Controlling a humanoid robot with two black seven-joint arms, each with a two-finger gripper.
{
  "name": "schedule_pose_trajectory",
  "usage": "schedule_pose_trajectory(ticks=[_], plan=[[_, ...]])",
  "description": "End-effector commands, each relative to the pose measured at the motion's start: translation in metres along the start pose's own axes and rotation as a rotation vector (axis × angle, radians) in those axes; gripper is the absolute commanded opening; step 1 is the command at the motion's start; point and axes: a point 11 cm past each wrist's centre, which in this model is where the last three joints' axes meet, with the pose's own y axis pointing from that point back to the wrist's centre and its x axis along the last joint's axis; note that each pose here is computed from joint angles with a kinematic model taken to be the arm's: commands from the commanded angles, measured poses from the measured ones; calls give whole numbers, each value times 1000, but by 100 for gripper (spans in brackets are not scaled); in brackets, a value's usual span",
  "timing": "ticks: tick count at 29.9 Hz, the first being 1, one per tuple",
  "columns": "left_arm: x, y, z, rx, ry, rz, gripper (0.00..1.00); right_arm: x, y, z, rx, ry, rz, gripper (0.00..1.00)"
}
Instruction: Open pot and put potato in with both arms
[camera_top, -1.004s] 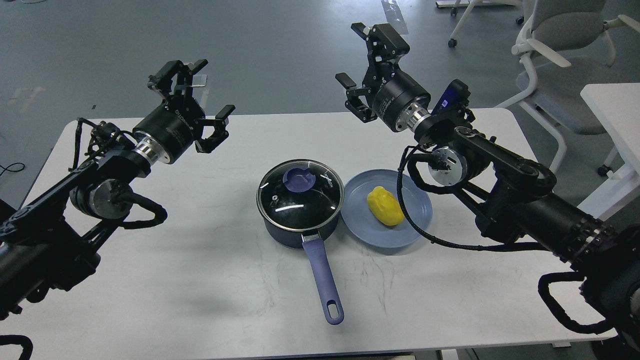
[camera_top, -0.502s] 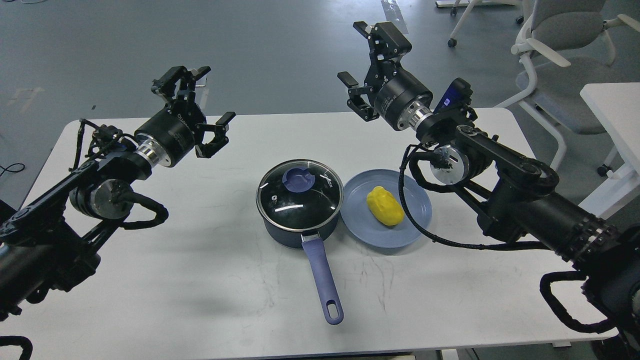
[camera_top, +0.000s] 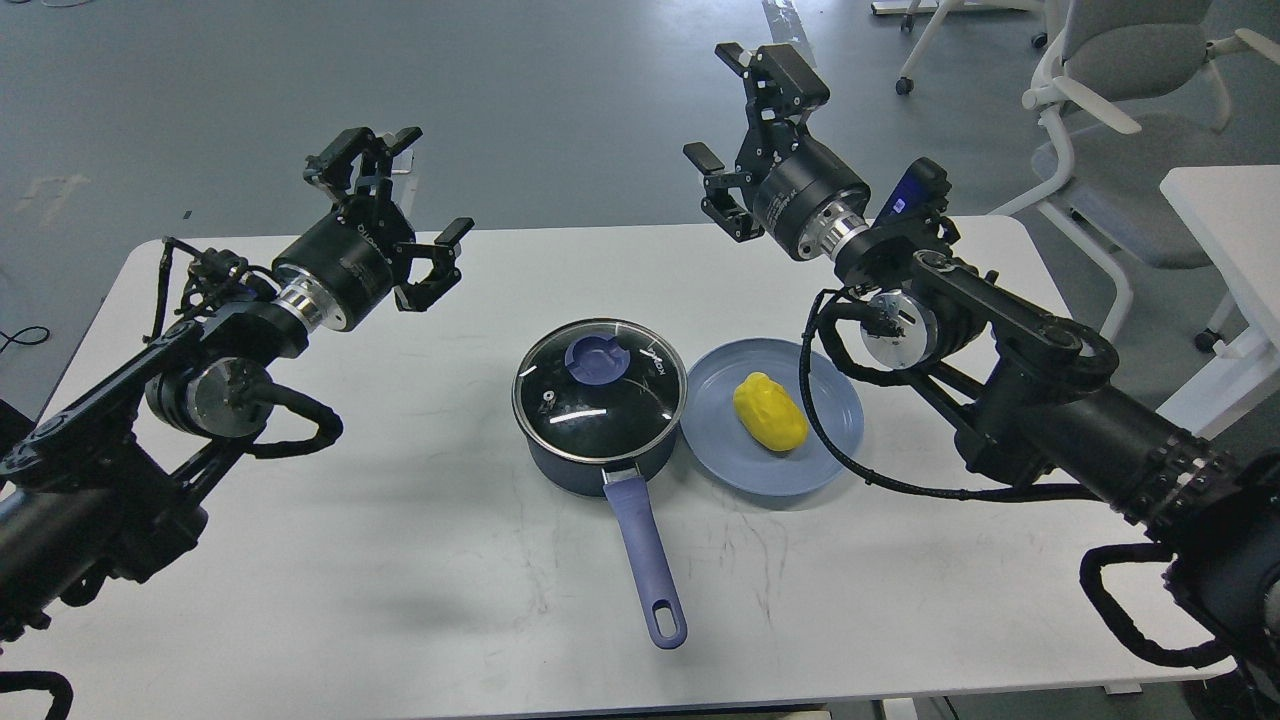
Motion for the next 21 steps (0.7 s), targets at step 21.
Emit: schedule_pose_trajectory(ticks=[21], plan=[[-19,0,38,-173,-911,-51,98,13,4,-12,24,5,23,100]])
